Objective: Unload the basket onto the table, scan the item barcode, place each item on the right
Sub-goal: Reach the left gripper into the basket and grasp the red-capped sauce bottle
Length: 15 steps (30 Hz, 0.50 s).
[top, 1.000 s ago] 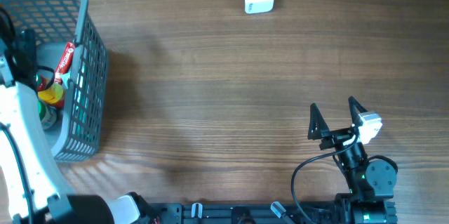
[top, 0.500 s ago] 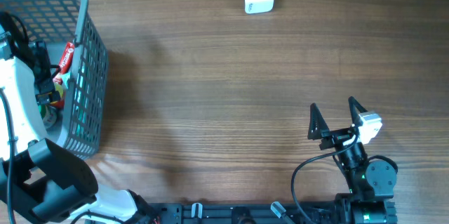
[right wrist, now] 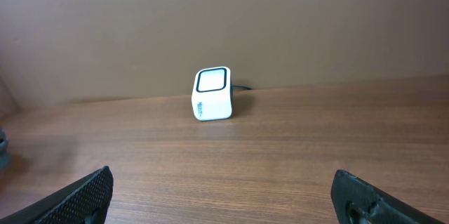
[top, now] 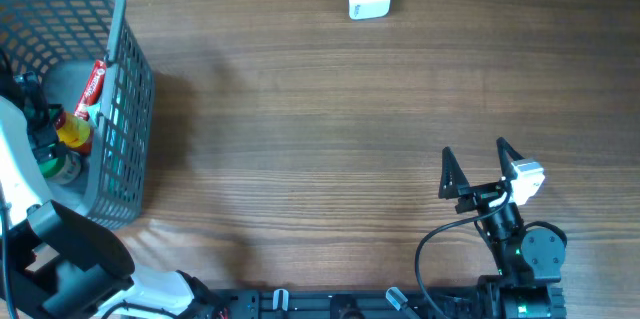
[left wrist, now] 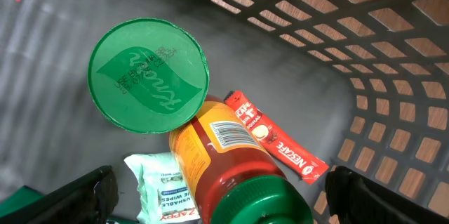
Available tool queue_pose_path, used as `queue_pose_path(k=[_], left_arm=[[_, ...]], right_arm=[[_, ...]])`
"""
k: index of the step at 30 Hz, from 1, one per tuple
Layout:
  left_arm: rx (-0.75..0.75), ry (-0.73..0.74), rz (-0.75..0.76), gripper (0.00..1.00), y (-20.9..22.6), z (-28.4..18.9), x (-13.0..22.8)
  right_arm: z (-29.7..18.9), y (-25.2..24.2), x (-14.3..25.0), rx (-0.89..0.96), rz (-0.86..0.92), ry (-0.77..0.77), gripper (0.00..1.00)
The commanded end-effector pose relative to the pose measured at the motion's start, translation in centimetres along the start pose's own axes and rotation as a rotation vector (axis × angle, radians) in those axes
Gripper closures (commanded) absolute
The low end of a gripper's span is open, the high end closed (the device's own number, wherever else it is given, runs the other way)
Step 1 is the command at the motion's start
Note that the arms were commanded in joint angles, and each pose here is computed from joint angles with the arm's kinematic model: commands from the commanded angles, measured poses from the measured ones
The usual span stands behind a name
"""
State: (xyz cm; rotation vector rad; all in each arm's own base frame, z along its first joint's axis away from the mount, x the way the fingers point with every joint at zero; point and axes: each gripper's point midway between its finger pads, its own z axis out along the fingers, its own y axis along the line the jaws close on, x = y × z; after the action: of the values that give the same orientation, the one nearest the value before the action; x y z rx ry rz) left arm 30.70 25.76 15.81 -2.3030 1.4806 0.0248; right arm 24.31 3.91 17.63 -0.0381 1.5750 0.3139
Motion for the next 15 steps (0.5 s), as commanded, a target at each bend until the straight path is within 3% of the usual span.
queue_pose_path(k=[1,4,8,11,12,15], left_arm=[[-0.025,0.007,-0.012,0.02,-0.1,1.0,0.2],[-0.059,0.023,-0.006,0.05,0.2,2.4,0.6],[-0.075,0.03,-0.004,0.19,0.4,3.0,0.8],[-0.075,0.031,-0.003,0.32,0.4,3.0,0.9],[-0.074,0.035,-0.004,0.44,0.4,3.0,0.9],[-0.065,0.061,-0.005,0.56,0.2,2.9,1.4]], right_arm=[[0.0,0.0,-0.2,0.005,0.008,-0.009,0.0],[0.0,0.0,-0.2,0.004,0.007,-0.01,0.0],[0.0,0.0,-0.2,0.005,0.008,-0.009,0.0],[0.0,0.0,-0.2,0.005,0.008,-0.009,0.0],[0.0,0.0,-0.2,0.005,0.008,-0.009,0.0],[0.0,0.0,-0.2,0.005,0.008,-0.009,0.0]])
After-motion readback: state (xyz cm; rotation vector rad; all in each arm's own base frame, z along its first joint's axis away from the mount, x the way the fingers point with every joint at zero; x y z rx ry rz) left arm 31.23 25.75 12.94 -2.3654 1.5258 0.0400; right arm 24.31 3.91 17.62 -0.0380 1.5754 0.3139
